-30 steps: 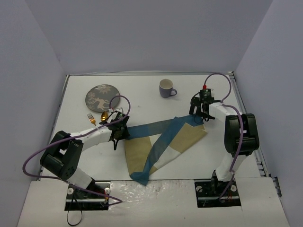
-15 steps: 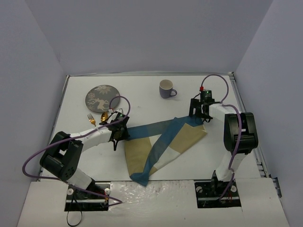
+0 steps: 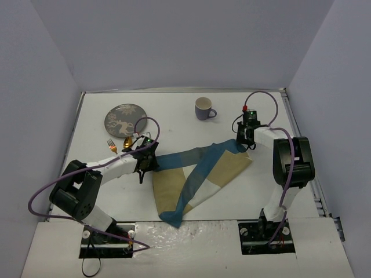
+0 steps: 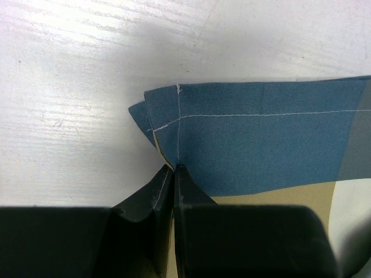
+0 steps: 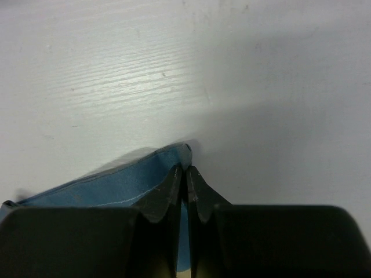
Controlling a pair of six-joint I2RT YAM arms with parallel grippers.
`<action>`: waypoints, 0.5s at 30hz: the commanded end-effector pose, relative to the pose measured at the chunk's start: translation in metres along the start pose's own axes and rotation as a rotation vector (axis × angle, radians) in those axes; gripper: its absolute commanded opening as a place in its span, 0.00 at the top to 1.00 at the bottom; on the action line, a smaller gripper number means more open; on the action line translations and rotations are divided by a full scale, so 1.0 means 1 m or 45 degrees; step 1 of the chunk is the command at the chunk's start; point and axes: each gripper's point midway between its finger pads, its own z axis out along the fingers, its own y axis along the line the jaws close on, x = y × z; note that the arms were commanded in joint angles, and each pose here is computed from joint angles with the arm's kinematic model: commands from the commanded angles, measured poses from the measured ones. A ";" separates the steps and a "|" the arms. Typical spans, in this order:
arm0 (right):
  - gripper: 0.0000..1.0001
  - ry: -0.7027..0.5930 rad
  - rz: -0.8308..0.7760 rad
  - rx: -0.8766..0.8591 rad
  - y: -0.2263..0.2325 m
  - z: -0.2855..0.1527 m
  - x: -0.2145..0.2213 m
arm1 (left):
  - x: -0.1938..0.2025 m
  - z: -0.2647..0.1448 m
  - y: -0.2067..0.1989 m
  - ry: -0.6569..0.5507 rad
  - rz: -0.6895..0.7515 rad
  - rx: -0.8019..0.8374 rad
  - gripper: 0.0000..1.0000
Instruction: Set the dinner table for one person
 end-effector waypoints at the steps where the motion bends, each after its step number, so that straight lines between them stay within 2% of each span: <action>1: 1.00 0.279 -0.016 -0.042 0.014 0.003 0.068 | 0.001 0.002 0.001 0.024 0.004 -0.036 1.00; 6: 1.00 0.195 -0.020 -0.057 0.018 -0.010 0.048 | -0.006 -0.001 -0.002 0.010 0.024 -0.026 1.00; 9: 1.00 0.062 -0.015 -0.087 0.025 -0.034 0.015 | -0.018 -0.011 -0.004 -0.039 0.042 -0.021 1.00; 15: 1.00 -0.278 0.009 -0.140 0.033 -0.105 -0.059 | -0.059 -0.057 -0.010 -0.243 0.067 0.035 1.00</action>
